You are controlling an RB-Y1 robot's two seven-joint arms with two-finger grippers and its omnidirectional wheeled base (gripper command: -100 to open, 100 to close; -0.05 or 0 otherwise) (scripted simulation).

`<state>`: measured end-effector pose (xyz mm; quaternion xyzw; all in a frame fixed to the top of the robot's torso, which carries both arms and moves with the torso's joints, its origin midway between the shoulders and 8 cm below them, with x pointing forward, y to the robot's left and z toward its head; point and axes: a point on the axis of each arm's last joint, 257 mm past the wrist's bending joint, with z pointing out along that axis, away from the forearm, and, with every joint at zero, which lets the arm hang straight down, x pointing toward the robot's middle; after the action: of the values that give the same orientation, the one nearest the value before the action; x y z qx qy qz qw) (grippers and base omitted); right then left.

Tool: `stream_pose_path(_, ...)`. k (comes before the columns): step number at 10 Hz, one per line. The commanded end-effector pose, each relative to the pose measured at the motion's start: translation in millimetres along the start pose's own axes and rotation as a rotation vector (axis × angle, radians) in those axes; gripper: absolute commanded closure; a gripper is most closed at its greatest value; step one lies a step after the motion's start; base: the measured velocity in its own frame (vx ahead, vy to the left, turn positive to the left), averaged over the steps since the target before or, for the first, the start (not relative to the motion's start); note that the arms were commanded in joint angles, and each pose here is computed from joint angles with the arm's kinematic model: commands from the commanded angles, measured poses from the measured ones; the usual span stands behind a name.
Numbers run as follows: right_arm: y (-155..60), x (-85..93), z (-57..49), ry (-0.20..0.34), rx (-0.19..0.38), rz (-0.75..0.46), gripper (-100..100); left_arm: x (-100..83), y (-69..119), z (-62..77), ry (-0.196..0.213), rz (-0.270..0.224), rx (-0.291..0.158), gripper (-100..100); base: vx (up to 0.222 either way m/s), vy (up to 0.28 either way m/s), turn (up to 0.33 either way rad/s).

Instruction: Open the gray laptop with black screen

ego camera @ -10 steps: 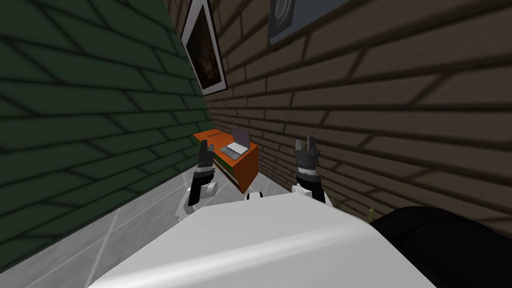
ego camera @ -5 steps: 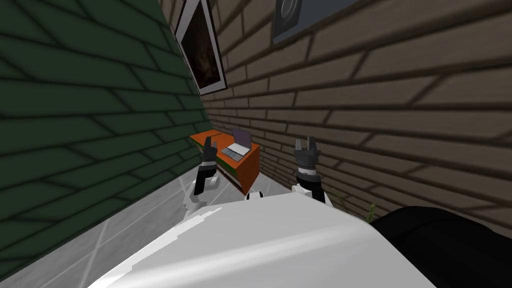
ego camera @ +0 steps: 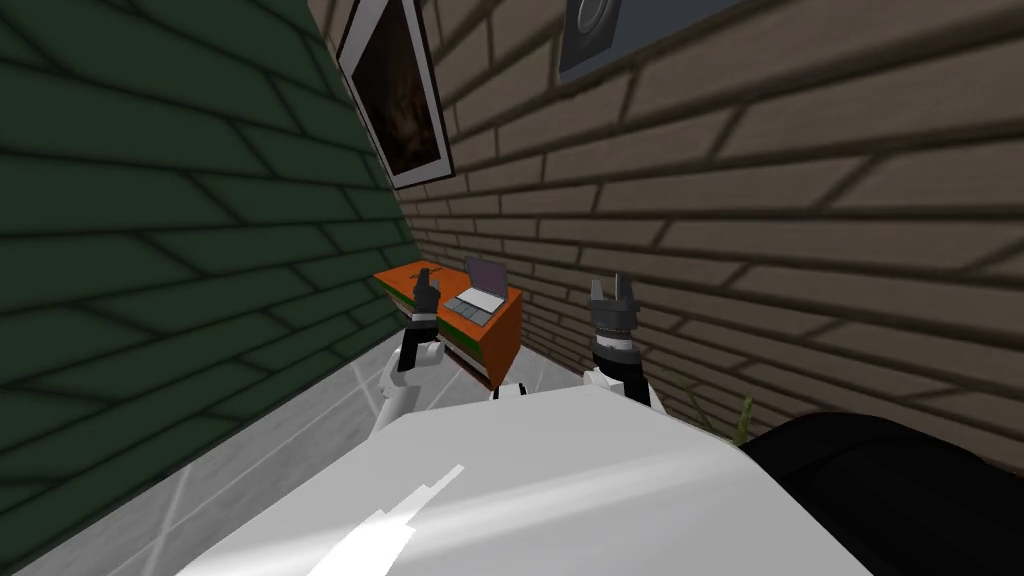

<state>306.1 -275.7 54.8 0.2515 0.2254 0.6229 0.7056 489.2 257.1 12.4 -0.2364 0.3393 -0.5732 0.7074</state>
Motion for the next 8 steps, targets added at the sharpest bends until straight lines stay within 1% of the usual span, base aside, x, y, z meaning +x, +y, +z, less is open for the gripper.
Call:
stream_pose_path(1,0,0.0,0.0,0.0,0.0,0.0,0,7.9,9.4,17.6,0.01,-0.015,-0.011,-100,0.035,0.114,-0.066)
stream_pose_path(2,0,0.0,0.0,0.0,0.0,0.0,0,13.0,24.9,23.6,0.019,-0.023,-0.044,-100,0.027,0.13,-0.111)
stream_pose_path(3,0,0.0,0.0,0.0,0.0,0.0,0,14.6,18.6,31.0,0.02,-0.026,-0.026,-100,0.02,0.126,-0.075)
stream_pose_path(4,0,0.0,0.0,0.0,0.0,0.0,0,20.2,31.6,37.0,0.029,-0.033,-0.055,-100,0.029,0.142,-0.116)
stream_pose_path(5,0,0.0,0.0,0.0,0.0,0.0,0,22.4,27.8,44.4,0.031,-0.036,-0.042,-100,0.008,0.12,-0.068)
stream_pose_path(6,0,0.0,0.0,0.0,0.0,0.0,0,28.5,36.6,51.2,0.042,-0.042,-0.064,-100,0.02,0.131,-0.13)
stream_pose_path(7,0,0.0,0.0,0.0,0.0,0.0,0,31.2,36.9,57.6,0.045,-0.045,-0.06,-100,0.03,0.114,-0.072)
stream_pose_path(8,0,0.0,0.0,0.0,0.0,0.0,0,39.6,44.2,67.7,0.06,-0.052,-0.078,-100,0.037,0.134,-0.124)
